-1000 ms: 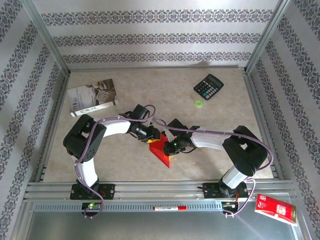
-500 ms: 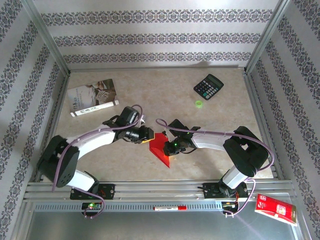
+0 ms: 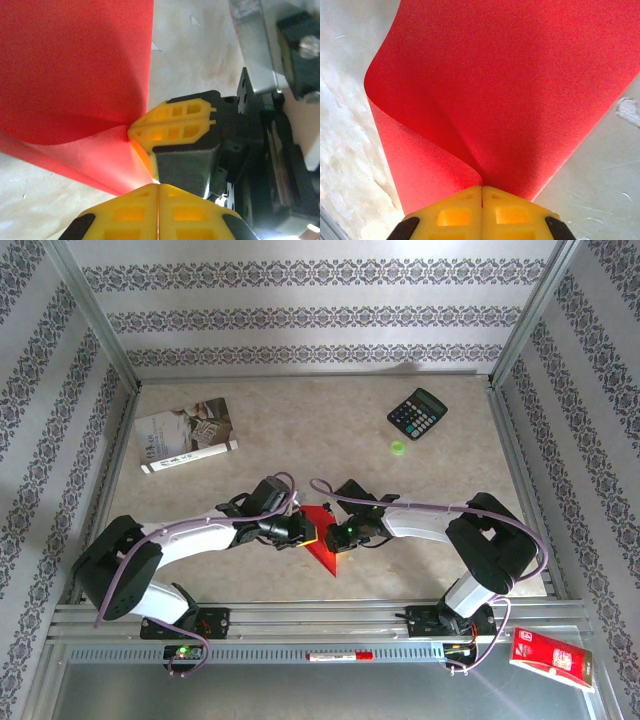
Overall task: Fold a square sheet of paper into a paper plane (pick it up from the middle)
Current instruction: Third fold the triangle at the center of the table.
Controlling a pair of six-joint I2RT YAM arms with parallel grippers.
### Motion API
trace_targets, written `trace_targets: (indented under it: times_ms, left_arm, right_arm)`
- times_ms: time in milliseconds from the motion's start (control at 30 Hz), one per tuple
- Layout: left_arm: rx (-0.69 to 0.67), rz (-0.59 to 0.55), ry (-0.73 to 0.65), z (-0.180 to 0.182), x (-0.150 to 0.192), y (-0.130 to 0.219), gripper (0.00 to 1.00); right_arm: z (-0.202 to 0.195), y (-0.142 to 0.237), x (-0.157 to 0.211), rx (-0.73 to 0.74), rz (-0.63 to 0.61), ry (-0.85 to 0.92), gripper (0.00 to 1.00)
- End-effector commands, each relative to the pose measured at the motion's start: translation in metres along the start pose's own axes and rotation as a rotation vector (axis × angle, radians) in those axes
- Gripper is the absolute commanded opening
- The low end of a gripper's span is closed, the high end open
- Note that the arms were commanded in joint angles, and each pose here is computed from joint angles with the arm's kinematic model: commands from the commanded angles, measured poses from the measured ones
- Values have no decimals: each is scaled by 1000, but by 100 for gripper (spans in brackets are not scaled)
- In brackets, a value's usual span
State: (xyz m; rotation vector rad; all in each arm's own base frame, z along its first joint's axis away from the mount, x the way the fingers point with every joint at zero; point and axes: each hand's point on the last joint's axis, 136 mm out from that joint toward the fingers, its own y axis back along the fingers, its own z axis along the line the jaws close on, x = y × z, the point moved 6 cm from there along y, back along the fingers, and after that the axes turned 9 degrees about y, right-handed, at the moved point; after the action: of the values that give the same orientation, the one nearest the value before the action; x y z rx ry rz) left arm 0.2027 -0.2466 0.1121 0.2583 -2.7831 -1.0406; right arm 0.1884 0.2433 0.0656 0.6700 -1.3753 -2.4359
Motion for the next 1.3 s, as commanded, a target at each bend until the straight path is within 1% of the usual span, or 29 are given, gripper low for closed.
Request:
trace_targets:
  times_ms: [0,133,400,800,1267]
  left_arm:
    - [28,-14,-12,-10,-4,-8,7]
    - [-9,-12,-15,-5,-7,-14,8]
    - [-10,10,-17,-6,-10,-23,8]
    - [-57,34,-19,5,-10,-31,8]
    - [-160,50,-19,35,-2,-32,8]
  right_arm:
    - [-11,-10,22,59,80,-27,4]
    - [-12,-10,22,62,78,-29,4]
    - [-12,-10,22,62,78,-31,4]
    - [-13,-11,23,61,81,-33,3]
    - [-13,-13,26,63,89,-37,3]
